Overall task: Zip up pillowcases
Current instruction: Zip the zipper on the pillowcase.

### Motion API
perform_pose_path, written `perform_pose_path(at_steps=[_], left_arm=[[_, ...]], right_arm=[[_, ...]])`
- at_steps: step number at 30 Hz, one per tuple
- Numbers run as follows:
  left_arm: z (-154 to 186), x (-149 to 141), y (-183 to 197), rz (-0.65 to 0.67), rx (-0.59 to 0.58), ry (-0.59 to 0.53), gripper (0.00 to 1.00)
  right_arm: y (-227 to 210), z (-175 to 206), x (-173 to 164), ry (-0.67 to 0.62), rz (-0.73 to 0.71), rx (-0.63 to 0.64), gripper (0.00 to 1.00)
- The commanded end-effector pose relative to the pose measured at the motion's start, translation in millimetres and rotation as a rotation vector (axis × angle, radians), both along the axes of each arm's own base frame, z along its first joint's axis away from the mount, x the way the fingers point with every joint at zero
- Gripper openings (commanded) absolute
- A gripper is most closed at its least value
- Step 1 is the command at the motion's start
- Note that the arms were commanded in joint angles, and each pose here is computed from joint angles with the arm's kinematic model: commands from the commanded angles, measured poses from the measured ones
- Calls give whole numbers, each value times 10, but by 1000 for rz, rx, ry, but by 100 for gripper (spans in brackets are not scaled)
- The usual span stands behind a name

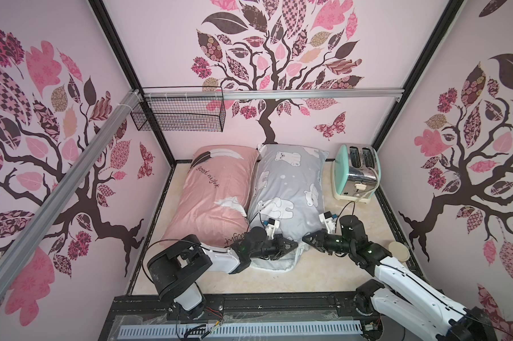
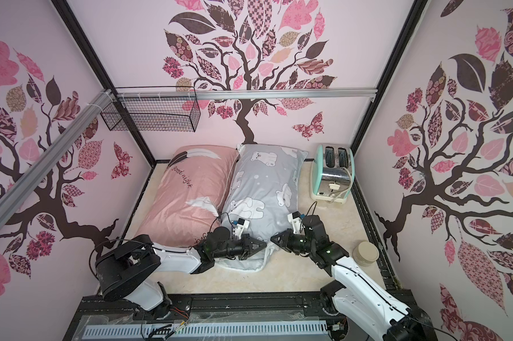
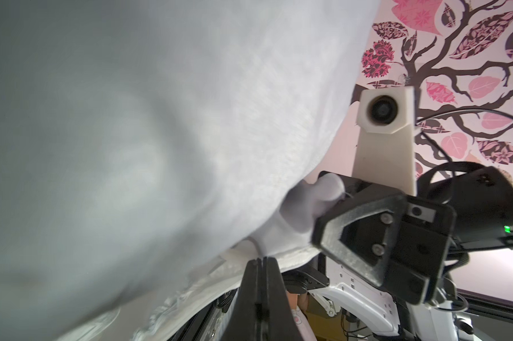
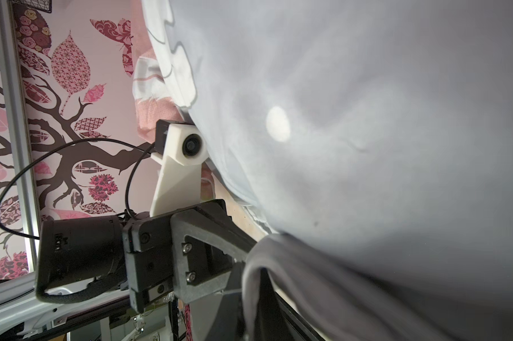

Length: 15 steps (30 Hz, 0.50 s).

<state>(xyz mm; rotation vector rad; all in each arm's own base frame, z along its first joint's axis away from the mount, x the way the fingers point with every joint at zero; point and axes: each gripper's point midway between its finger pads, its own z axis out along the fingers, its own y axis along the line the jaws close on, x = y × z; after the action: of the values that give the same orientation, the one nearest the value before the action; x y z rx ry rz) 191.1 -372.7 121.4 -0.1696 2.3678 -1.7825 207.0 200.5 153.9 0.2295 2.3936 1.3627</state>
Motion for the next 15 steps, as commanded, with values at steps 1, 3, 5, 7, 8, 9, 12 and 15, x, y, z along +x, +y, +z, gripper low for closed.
perform_pose_path(at_steps=[1, 3, 5, 7, 8, 9, 12, 15], left_arm=[[-156, -11, 78, -4, 108, -6, 0], [-174, -13, 114, -5, 135, -14, 0], [-204, -16, 162, -8, 170, -20, 0], [-227, -9, 237, -5, 215, -32, 0], [-255, -13, 291, -4, 252, -39, 0], [-272, -8, 343, -1, 284, -45, 0], [-357, -1, 562, 13, 396, -60, 0], [-450, -27, 764, 8, 487, -63, 0]], right_arm=[[-110, 135, 35, -55, -21, -67, 0], [-162, 149, 40, -60, -32, -90, 0], [-236, 155, 46, -67, -52, -129, 0], [-335, 165, 65, -76, -84, -169, 0], [-388, 182, 76, -80, -100, -186, 0], [-429, 199, 85, -80, -111, -191, 0], [-563, 283, 133, -75, -152, -179, 0], [-687, 305, 174, -79, -180, -225, 0]])
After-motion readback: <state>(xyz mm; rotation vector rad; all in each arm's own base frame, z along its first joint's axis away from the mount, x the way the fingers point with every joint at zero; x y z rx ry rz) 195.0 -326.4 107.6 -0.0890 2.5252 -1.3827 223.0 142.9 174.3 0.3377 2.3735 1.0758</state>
